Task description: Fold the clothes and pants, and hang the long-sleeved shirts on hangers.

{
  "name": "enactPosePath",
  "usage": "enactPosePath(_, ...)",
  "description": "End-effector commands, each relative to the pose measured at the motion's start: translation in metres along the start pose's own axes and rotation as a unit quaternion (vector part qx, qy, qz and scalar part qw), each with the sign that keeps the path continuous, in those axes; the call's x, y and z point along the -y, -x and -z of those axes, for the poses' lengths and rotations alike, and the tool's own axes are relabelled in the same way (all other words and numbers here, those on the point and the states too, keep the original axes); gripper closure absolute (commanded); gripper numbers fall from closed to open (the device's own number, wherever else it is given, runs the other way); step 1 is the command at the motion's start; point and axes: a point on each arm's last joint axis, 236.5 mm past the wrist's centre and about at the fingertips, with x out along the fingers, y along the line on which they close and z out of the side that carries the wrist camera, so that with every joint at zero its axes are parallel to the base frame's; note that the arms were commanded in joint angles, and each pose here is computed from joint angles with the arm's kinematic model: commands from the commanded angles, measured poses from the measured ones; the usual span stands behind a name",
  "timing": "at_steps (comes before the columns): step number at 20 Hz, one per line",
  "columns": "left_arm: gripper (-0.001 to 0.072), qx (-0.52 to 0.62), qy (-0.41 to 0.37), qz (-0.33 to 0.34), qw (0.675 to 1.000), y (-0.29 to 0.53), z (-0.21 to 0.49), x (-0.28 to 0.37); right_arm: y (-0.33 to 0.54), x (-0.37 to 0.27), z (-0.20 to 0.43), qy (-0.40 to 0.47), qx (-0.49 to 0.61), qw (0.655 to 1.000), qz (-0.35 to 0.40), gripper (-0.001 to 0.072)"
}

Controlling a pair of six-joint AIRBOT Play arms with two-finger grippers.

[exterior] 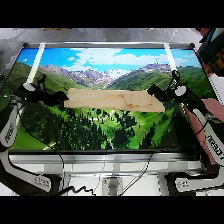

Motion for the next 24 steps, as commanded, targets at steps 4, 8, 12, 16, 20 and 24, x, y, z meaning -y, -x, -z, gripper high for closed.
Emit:
enactPosePath(4,0.0428,-0.03,-0.053,0.028,0.998,-0.045,0.018,0.03,-0.009,-0.038,0.035,0.099,-0.04,0.994,-0.023,0.0175)
enactPosePath(8,0.0694,0.016,-0.097,0.035,0.995,-0.005,-0.017,0.062,-0.018,-0.094,0.046,0.146,-0.007,0.988,-0.054,0.0695)
enactPosePath(12,0.0694,0.045,-0.165,0.042,0.984,0.089,-0.025,0.109,-0.025,-0.159,0.082,0.185,-0.023,0.978,-0.097,0.0695)
enactPosePath(16,0.0694,0.036,-0.215,0.064,0.974,0.162,0.01,0.151,-0.049,-0.238,0.143,0.175,-0.074,0.969,-0.155,0.0695)
enactPosePath(20,0.0693,0.083,-0.238,0.06,0.966,0.207,0.011,0.169,-0.067,-0.32,0.222,0.133,-0.138,0.958,-0.215,0.0695)
enactPosePath(24,0.0693,0.098,-0.238,0.057,0.965,0.21,0.005,0.17,-0.08,-0.357,0.299,0.105,-0.205,0.947,-0.224,0.0695)
